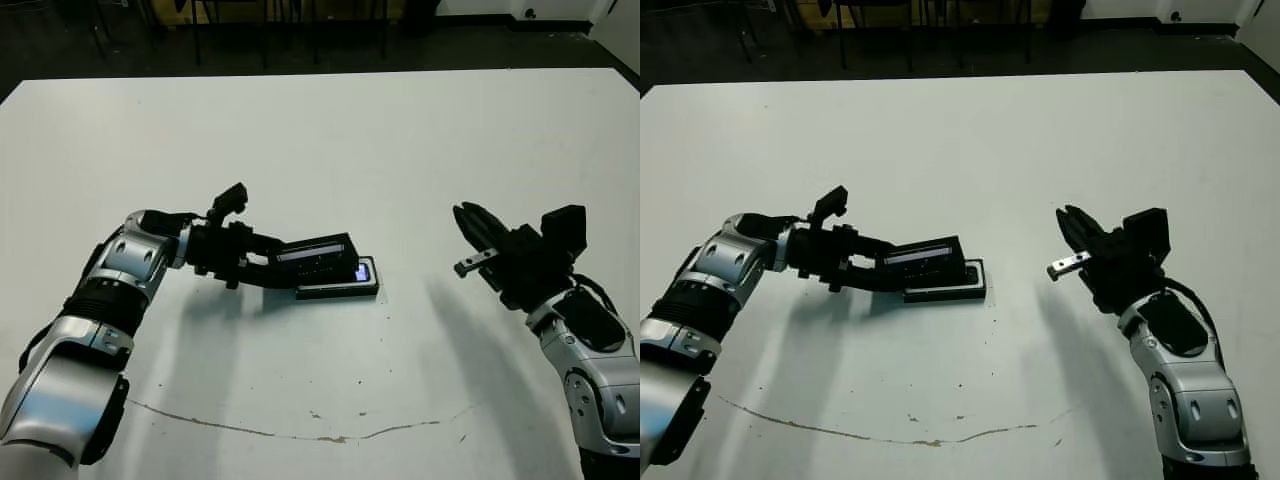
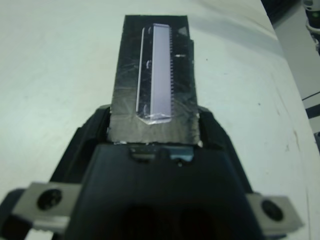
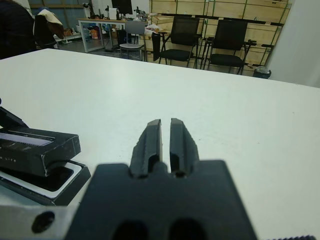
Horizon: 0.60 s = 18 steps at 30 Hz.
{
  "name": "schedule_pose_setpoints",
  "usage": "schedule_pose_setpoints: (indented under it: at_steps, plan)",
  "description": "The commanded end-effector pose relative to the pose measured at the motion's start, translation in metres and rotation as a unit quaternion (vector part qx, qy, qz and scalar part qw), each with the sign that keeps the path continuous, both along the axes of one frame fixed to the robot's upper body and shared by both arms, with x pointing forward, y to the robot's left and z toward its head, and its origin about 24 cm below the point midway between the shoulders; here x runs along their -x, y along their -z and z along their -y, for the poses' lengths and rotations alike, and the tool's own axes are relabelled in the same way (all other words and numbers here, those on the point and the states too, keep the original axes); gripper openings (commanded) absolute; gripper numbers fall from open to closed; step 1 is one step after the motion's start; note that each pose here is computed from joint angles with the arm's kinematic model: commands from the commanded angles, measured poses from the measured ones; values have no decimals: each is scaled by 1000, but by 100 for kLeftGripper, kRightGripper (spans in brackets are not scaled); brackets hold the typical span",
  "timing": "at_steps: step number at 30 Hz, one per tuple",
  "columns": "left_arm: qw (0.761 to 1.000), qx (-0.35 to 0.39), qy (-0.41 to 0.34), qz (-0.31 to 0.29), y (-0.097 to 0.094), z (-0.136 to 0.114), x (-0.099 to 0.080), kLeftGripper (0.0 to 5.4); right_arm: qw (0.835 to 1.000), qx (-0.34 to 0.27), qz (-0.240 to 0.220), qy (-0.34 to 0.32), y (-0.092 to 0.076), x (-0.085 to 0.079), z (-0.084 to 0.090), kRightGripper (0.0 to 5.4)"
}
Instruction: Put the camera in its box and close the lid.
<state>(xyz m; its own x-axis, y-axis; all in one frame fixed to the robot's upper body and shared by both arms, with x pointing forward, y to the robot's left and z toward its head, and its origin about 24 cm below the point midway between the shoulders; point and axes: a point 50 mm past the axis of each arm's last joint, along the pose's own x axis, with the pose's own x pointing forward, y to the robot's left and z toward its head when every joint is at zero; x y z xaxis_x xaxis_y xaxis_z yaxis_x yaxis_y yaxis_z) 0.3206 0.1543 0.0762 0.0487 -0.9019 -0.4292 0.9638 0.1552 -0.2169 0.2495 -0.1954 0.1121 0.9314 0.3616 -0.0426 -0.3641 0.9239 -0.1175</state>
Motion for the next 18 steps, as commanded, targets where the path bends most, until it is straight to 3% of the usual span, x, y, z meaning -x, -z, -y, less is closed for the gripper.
schedule_pose_setpoints:
  at_steps: [1,18]
  plan:
    - [1000,-15,6,-14,8,-2,5,272,1000,-3,-9,-1,4,1,1,0]
    - [996,-72,57,-10,7,3,12,272,1000,6,-8,3,5,1,1,0]
